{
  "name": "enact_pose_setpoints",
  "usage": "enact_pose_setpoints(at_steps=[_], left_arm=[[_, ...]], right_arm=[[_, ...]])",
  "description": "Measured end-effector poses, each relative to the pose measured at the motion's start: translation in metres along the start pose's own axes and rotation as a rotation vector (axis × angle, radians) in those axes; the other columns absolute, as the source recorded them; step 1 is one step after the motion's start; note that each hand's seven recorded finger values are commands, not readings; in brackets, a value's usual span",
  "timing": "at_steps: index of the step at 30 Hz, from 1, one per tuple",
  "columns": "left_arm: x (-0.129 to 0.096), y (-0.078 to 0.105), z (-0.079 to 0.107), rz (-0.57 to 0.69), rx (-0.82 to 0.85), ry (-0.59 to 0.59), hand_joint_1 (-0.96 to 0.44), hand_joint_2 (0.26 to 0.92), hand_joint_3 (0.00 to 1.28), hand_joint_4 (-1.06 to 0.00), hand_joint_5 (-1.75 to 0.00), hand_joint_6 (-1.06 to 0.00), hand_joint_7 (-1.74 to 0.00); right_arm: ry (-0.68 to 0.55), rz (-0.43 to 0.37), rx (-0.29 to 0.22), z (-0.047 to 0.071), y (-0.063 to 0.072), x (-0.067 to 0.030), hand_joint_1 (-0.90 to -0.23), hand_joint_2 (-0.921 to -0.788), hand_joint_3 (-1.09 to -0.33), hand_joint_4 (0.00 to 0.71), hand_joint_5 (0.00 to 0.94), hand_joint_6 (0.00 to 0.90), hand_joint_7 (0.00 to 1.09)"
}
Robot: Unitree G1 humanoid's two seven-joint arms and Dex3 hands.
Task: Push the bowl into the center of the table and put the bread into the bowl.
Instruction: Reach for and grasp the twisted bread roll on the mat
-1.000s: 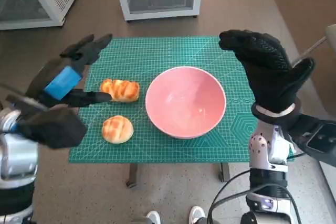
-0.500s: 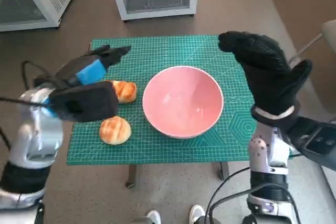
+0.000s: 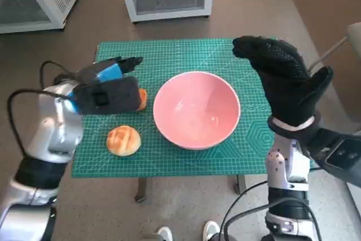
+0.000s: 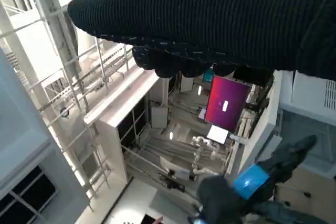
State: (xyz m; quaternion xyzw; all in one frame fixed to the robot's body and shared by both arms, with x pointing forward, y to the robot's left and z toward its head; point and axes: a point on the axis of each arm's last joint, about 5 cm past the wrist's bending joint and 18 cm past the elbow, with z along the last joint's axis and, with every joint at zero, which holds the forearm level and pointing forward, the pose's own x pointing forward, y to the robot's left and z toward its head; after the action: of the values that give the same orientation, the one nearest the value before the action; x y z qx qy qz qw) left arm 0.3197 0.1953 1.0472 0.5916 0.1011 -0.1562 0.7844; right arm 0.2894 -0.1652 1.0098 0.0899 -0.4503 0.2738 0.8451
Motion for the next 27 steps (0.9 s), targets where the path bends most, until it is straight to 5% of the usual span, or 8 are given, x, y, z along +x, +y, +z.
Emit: enact_pose_setpoints(at_steps=[15, 27], left_arm=[[0.034, -0.021, -0.010, -0.105, 0.066, 0.158, 0.04, 0.715, 0.02, -0.08, -0.01, -0.23, -0.03], [0.050, -0.034, -0.011, -0.099, 0.046, 0.241, 0.11, 0.746, 0.05, -0.23, -0.03, -0.35, -0.06]], right_arm=[[0.009, 0.000, -0.025, -0.001, -0.001, -0.0040, -0.559, -0.921, -0.438, 0.400, 0.004, 0.116, 0.68], [0.020, -0.004, -0.035, -0.001, -0.002, -0.0086, -0.553, -0.921, -0.454, 0.380, 0.000, 0.098, 0.67]])
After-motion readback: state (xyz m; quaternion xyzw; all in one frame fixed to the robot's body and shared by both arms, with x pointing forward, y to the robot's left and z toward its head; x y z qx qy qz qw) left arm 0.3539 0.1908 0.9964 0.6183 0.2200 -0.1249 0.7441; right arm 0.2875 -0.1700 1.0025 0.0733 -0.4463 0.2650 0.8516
